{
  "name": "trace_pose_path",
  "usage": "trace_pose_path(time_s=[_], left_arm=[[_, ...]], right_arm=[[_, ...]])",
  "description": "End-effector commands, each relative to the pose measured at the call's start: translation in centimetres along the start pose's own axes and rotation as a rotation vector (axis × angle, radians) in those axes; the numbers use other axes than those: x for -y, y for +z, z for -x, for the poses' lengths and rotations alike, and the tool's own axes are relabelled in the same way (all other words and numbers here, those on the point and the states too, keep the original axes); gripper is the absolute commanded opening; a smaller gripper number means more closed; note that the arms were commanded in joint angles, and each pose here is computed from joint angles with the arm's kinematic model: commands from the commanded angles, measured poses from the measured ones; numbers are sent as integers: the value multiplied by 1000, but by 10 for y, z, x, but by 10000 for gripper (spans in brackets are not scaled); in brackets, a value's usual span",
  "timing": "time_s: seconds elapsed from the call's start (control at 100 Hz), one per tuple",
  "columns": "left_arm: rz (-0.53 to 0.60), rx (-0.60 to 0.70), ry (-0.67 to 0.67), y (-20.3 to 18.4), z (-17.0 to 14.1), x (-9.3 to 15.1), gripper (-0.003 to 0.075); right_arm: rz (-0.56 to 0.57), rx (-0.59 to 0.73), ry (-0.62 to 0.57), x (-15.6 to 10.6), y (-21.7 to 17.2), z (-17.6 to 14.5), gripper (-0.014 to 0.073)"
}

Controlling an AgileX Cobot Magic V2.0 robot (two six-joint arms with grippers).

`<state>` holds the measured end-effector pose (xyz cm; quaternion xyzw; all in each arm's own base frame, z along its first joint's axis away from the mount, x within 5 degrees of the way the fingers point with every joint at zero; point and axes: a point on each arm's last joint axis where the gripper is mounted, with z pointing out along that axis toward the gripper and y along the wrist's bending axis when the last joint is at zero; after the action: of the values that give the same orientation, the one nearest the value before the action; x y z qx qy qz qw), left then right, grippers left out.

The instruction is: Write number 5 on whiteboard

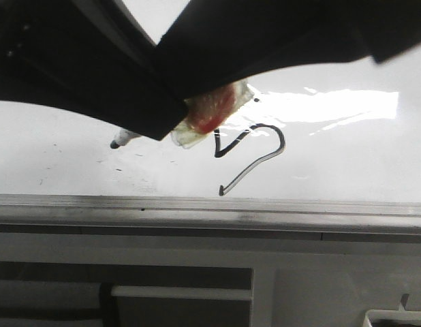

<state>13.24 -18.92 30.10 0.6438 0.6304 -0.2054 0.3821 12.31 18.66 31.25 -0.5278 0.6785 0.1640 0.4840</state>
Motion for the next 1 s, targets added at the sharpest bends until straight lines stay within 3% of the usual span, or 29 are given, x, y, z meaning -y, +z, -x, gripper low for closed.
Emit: trace_pose_path(time_s=[0.0, 0.08, 0.18, 0.52, 0.63, 0.79, 0.99], left_arm=[[43, 95, -110, -9, 16, -5, -20], [40, 91, -106, -9, 15, -4, -20], [38, 86, -102, -9, 15, -4, -20], [48, 71, -149, -5, 7, -3, -20], [125, 100, -291, -2, 4, -9, -20], [250, 179, -517, -1, -1, -19, -20], [312, 210, -666, 3, -13, -20, -20]], right_arm=[[-58, 171, 2, 8, -9, 23, 165], [-63, 185, 2, 8, -10, 24, 316], [-71, 208, 2, 9, -15, 27, 424], [-122, 328, -25, 13, -54, 37, 434], [-131, 352, -25, 13, -66, 38, 309], [-135, 345, -28, 13, -76, 35, -71], [-121, 299, -27, 12, -78, 30, -59]])
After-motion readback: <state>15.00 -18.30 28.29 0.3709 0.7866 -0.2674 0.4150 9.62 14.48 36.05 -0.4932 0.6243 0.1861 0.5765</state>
